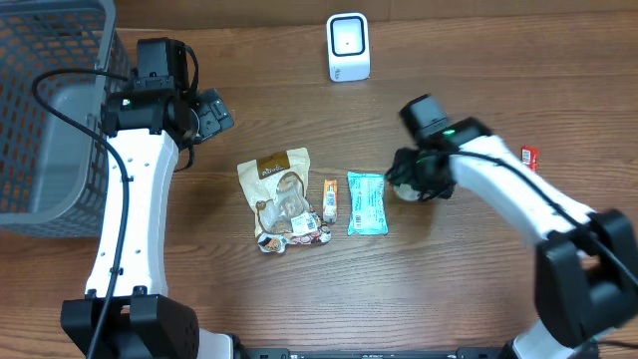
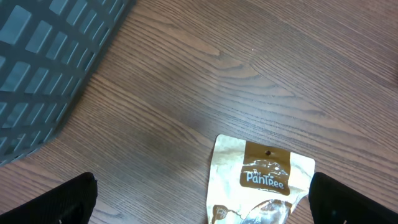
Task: Scan the item barcode
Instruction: 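Lift the green jar with the right gripper and tilt it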
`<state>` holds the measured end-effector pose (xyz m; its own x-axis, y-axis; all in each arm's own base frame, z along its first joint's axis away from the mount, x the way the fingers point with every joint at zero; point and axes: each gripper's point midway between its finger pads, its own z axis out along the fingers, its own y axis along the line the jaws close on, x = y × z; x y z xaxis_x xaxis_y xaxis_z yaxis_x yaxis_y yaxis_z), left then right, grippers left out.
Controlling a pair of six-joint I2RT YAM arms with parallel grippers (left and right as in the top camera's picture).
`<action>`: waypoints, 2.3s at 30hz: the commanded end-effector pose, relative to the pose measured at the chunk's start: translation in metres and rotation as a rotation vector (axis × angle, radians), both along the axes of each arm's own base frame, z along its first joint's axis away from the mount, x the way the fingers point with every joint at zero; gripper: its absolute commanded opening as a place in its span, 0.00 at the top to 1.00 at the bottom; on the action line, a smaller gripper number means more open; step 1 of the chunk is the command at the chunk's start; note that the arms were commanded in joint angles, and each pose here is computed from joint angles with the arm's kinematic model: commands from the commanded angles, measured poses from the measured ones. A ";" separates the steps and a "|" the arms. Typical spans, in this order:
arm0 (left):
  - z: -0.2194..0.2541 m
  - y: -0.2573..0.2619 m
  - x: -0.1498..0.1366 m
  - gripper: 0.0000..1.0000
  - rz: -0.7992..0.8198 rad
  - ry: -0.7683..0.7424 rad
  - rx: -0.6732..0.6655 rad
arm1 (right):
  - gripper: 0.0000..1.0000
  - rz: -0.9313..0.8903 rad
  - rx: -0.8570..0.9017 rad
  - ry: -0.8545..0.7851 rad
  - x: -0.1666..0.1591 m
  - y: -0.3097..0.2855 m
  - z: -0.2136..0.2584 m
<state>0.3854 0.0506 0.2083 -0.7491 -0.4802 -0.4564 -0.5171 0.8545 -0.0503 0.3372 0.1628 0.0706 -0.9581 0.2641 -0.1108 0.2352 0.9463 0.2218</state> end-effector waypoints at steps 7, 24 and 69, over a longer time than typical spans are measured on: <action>0.009 0.002 -0.001 0.00 0.002 -0.021 0.015 | 0.77 -0.160 0.602 -0.008 0.006 0.004 0.118; 0.009 0.002 -0.001 0.00 0.002 -0.021 0.015 | 0.96 -0.403 0.719 0.450 -0.059 0.012 0.123; 0.009 0.002 -0.001 0.00 0.002 -0.021 0.015 | 0.96 -0.334 0.826 0.716 -0.110 0.050 0.151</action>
<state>0.3853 0.0506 0.2081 -0.7493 -0.4802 -0.4561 -0.5171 0.8545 -0.0502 0.2268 0.2079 0.2033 -0.5774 0.2979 0.7602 0.7838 0.4629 0.4140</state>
